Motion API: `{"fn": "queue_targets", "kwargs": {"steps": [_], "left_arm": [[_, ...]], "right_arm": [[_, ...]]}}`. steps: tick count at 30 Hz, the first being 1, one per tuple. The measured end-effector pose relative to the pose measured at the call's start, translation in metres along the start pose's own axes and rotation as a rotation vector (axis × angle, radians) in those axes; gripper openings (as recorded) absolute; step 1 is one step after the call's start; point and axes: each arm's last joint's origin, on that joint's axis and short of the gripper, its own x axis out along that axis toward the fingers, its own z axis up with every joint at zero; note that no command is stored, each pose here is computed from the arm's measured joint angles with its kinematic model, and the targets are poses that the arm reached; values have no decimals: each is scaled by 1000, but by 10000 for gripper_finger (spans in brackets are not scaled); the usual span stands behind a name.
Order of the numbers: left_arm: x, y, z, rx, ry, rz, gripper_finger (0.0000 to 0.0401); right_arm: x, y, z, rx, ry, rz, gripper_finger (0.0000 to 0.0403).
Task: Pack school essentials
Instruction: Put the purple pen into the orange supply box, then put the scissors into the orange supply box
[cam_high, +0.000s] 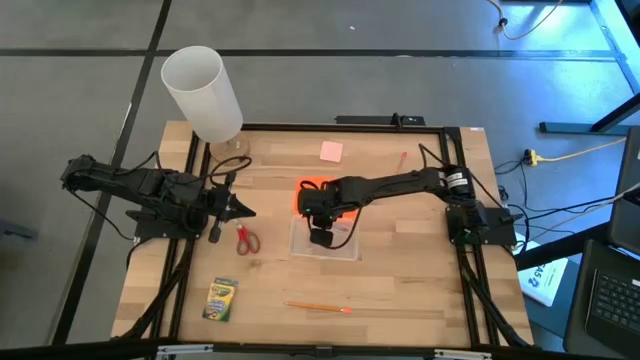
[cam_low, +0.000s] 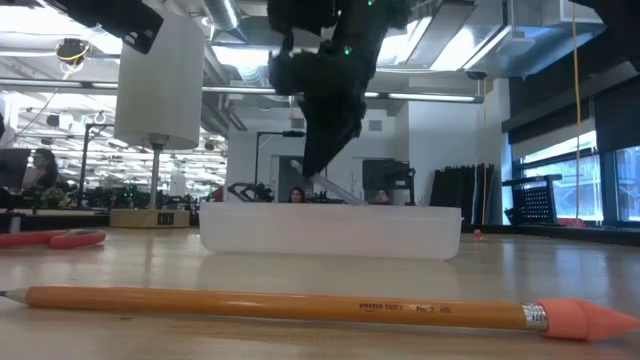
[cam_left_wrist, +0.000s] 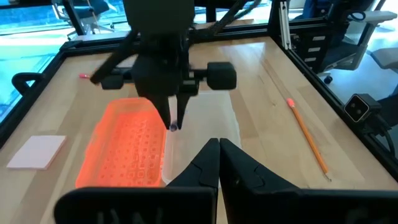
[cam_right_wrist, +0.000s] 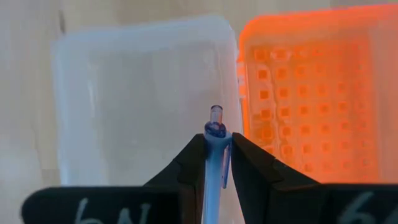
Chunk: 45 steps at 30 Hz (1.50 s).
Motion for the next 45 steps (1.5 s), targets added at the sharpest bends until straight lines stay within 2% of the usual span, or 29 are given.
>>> {"fn": "queue_targets", "kwargs": {"steps": [11, 22, 35, 41, 45], "left_arm": [[0, 0, 0, 0, 0, 0, 0], [0, 0, 0, -1, 0, 0, 0], [0, 0, 0, -1, 0, 0, 0], [0, 1, 0, -2, -4, 33, 0], [-1, 2, 1, -3, -4, 64, 0]], "right_arm": [[27, 0, -5, -77, 72, -12, 68], [28, 0, -5, -70, 73, -12, 71], [29, -9, -3, -47, 73, -19, 131], [26, -9, -2, -47, 65, -17, 131], [12, -9, 5, -45, 65, -18, 126]]}}
